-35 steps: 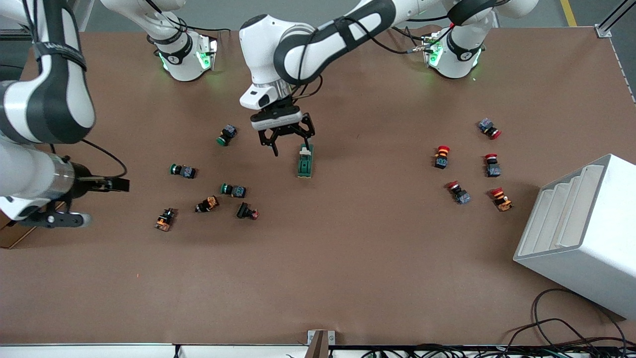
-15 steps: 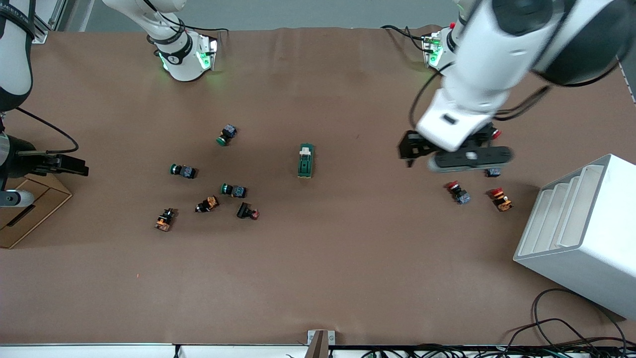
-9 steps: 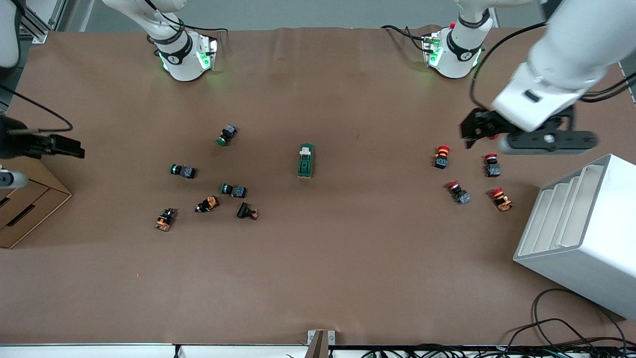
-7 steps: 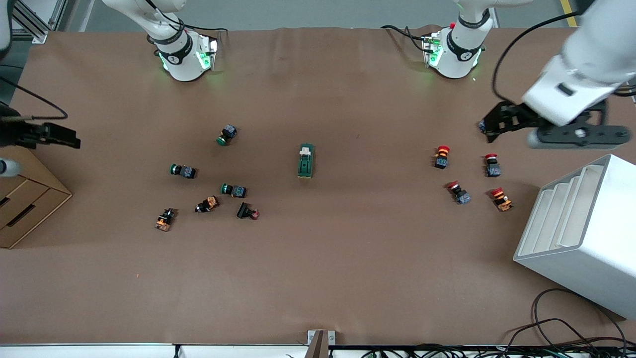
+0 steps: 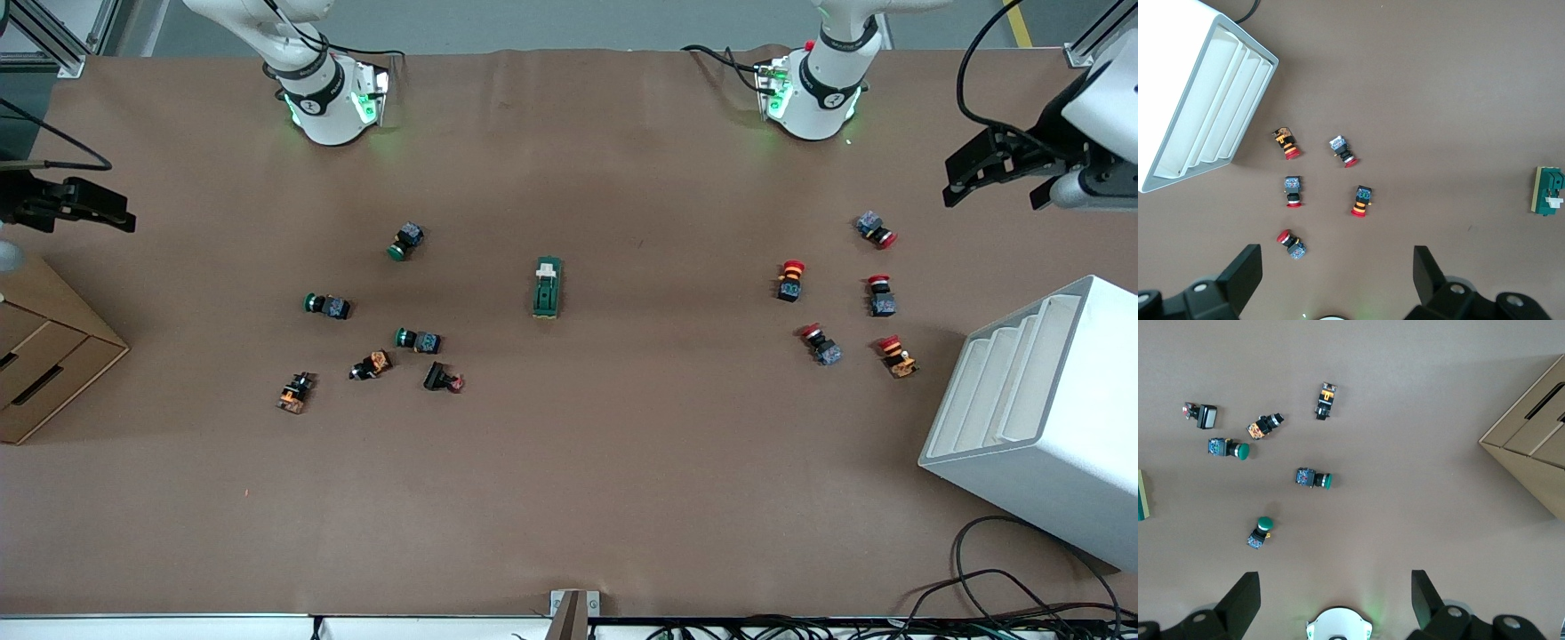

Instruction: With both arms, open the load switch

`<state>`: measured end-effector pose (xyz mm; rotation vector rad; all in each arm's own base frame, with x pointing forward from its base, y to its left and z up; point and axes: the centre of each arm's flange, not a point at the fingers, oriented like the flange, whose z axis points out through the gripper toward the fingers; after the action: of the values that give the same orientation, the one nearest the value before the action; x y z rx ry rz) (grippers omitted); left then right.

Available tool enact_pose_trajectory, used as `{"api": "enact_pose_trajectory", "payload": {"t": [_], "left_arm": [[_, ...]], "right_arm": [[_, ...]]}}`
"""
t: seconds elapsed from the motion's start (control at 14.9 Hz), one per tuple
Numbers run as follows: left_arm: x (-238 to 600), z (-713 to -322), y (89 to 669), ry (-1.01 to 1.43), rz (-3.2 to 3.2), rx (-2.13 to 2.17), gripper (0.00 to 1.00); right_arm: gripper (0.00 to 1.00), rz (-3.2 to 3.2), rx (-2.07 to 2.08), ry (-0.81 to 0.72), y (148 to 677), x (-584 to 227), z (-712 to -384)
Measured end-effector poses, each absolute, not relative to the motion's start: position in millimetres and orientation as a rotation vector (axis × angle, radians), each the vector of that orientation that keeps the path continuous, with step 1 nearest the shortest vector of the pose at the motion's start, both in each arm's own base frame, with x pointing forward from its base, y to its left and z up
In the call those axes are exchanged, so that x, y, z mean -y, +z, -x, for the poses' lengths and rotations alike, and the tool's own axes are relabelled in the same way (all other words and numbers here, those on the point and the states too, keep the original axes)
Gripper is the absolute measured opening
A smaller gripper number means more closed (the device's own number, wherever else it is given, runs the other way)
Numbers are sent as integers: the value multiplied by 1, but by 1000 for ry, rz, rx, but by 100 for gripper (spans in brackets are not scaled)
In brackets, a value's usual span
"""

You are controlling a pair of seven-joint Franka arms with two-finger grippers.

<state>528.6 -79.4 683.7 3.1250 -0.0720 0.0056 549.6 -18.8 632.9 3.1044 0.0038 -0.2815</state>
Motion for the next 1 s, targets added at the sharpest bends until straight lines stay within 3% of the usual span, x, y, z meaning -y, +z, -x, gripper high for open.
{"api": "enact_pose_trajectory", "payload": {"t": [0.47, 1.0], "left_arm": [[81, -503, 680, -80, -3139, 79, 100], [76, -505, 671, -50, -3140, 61, 100]], "right_arm": [[100, -3105, 17, -248, 649, 24, -528], [100, -3156, 12, -190, 658, 21, -526]]}}
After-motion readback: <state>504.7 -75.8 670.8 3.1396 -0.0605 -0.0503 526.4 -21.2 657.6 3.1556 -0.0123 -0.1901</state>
